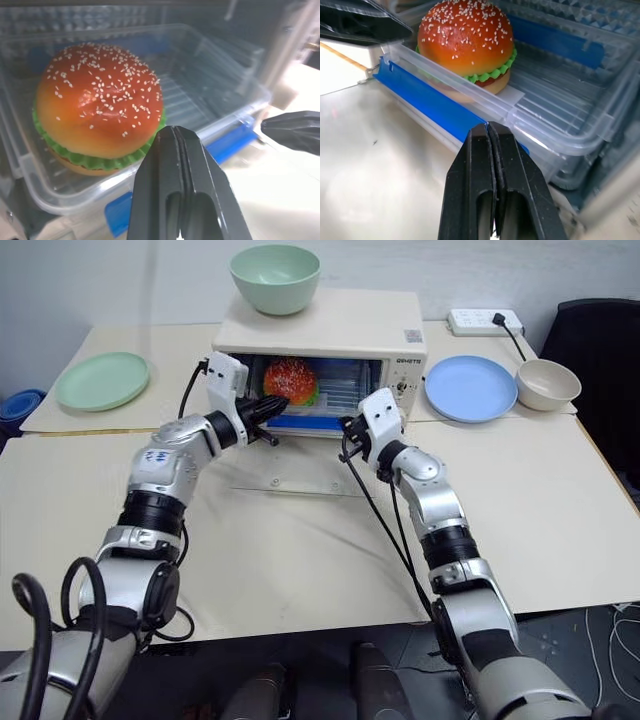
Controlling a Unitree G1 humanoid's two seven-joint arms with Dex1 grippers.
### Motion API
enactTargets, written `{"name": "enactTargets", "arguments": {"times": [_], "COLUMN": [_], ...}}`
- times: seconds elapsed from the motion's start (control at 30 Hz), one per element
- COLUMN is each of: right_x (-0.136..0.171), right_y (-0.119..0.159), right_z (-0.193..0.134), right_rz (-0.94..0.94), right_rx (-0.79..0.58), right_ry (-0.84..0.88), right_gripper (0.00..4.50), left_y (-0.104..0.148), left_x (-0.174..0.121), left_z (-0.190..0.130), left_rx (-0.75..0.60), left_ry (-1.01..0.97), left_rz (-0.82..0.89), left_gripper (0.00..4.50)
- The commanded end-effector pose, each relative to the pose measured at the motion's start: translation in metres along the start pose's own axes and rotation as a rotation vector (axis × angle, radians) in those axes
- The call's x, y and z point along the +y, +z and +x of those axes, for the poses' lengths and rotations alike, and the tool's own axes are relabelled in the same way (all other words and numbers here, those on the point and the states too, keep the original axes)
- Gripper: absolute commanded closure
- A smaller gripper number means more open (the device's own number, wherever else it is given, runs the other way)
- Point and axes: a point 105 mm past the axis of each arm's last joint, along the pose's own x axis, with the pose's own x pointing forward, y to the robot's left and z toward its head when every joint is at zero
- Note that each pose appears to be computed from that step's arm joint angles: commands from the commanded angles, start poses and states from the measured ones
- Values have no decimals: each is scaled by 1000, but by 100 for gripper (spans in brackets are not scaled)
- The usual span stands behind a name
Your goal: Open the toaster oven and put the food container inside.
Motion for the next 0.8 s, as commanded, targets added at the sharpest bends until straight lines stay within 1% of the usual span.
{"name": "enactTargets", "arguments": {"times": [0.03,0.13,0.2,0.23,0.3,0.37,0.47,0.63,0.73,0.8], "right_x": [9,29,37,41,47,52,57,59,58,56], "right_y": [26,19,13,7,-2,-12,-27,-52,-63,-71], "right_z": [-33,-69,-85,-93,-105,-111,-112,-102,-92,-85], "right_rz": [33,87,114,136,171,197,210,215,214,214], "right_rx": [-73,-21,24,53,98,134,181,229,231,231], "right_ry": [80,181,214,221,228,228,213,176,144,104], "right_gripper": [445,445,445,449,450,450,450,450,450,450], "left_y": [33,43,45,47,51,50,46,47,46,43], "left_x": [-1,-1,-3,-3,-6,-10,-11,-10,-10,-9], "left_z": [-50,-99,-120,-133,-155,-173,-191,-200,-201,-200], "left_rx": [-50,-13,14,30,67,119,184,212,218,228], "left_ry": [-98,-153,-176,-192,-233,-272,-297,-288,-279,-267], "left_rz": [57,63,65,59,66,83,101,145,163,178], "left_gripper": [450,450,450,432,390,328,243,94,2,2]}}
